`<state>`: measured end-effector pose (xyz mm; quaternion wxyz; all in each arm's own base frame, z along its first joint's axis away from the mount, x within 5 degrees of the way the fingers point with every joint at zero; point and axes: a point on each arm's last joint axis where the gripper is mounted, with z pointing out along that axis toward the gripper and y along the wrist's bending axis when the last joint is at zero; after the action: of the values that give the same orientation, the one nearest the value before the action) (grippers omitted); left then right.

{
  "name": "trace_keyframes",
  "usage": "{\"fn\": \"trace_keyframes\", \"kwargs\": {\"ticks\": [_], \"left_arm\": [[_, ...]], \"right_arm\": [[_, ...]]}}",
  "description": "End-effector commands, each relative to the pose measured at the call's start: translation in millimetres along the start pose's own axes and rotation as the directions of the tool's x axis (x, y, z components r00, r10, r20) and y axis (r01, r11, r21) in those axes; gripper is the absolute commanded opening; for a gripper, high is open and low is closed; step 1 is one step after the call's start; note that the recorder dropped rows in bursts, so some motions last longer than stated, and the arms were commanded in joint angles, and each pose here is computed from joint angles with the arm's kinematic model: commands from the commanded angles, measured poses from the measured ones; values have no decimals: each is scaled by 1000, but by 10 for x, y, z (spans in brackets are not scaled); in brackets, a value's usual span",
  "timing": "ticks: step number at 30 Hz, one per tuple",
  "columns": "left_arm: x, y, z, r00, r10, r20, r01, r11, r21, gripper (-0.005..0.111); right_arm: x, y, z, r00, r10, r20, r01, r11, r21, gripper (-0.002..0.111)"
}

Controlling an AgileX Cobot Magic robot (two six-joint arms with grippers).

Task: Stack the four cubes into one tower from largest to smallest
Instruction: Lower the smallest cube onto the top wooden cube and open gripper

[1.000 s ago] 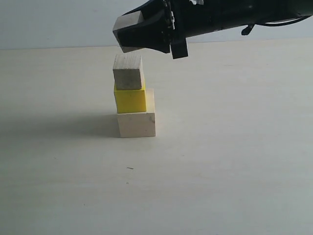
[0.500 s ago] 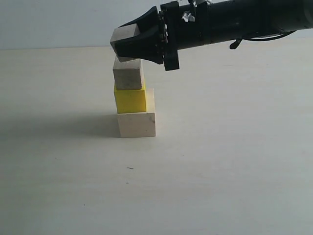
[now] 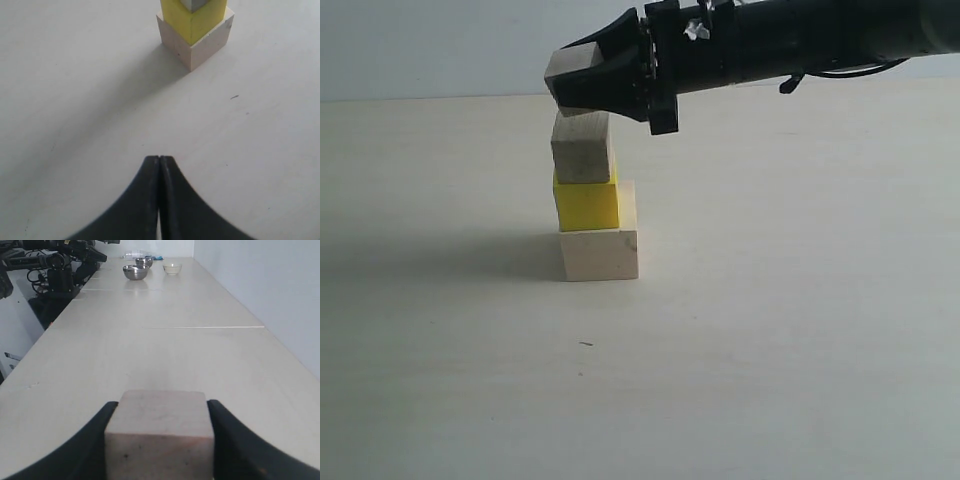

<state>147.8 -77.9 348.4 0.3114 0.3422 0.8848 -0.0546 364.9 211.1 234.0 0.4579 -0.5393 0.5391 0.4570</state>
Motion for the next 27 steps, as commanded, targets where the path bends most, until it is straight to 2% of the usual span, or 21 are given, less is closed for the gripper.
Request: {"fn": "trace_keyframes", "kwargs": {"ticks": [1,9,27], "left_arm": [[-23,6,-4,1000,4,22,-4,1000,-10,0],[-31,8,-4,999,4,32,-4,1000,-13,0],[-36,16,-4,999,11,37,-10,1000,-22,0]], "right_arm": [[18,-23,-14,1000,-18,-3,17,1000,-7,0],[163,-59,22,1000,17,-13,-17,1000,-11,0],[111,-86,37,999,-27,-31,26,999,-27,0]]}}
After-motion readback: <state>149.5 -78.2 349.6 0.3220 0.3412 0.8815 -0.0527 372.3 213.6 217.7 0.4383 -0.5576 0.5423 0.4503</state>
